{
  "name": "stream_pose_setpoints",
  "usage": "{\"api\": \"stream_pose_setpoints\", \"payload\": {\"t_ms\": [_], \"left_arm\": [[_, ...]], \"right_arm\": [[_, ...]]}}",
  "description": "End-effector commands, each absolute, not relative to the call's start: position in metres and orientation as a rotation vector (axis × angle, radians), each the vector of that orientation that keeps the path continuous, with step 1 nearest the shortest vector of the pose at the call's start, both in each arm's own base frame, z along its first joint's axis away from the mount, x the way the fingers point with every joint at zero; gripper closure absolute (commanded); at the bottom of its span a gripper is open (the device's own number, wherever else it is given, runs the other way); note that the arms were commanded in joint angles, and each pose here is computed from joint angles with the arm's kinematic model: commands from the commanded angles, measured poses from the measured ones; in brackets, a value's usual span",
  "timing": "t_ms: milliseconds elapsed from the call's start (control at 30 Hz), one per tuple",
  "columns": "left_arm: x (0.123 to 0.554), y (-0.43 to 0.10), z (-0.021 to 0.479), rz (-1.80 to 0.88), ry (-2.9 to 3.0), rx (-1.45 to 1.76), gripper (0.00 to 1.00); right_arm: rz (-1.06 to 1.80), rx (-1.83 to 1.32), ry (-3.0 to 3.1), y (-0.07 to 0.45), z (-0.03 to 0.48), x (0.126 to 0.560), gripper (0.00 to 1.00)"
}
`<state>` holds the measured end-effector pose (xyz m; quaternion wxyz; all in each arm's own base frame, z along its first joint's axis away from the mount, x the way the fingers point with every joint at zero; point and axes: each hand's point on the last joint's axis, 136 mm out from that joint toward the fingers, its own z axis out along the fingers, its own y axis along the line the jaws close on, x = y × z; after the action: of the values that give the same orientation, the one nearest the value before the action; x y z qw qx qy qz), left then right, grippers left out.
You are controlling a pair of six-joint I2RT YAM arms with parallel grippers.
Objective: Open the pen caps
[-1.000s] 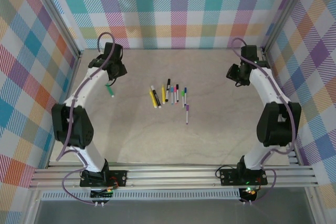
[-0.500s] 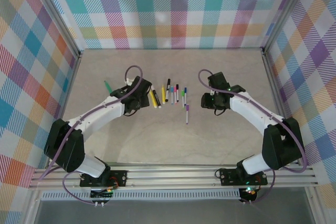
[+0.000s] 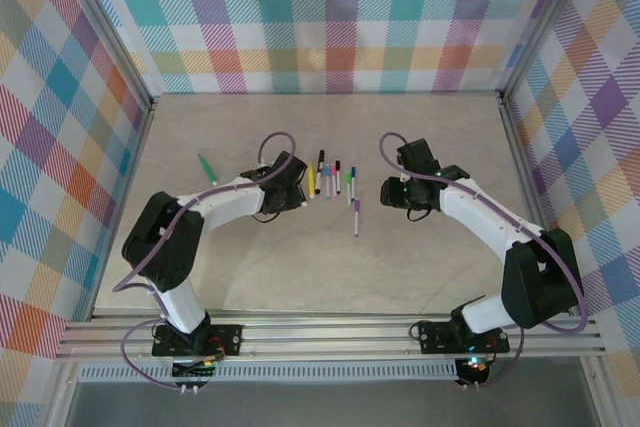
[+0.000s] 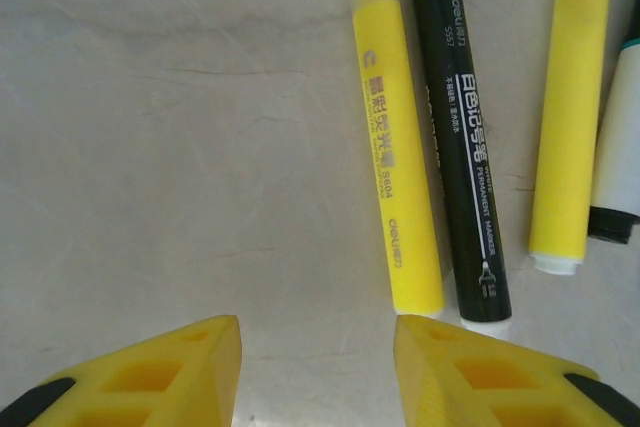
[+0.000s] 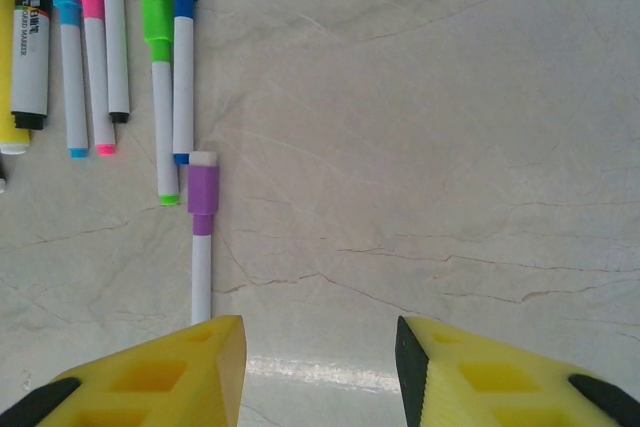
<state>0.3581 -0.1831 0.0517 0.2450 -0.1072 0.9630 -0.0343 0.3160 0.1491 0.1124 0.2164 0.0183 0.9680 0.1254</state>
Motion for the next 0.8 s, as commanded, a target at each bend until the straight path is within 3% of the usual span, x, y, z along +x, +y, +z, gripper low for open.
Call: {"api": "stream_pose_setpoints", "payload": {"t_ms": [0, 767], "left_arm": [[0.376, -0.199, 0.059, -0.164, 2.592, -0.326, 0.55], [0.391, -0.197, 0.019, 0.003, 2.654, -0.317, 0.59]], "right_arm": [[0.404, 0.049, 2.634, 0.158, 0.13, 0.321, 0.55], [0.439, 0.044, 2.645, 0.165, 0.126, 0.326, 0.56]]}}
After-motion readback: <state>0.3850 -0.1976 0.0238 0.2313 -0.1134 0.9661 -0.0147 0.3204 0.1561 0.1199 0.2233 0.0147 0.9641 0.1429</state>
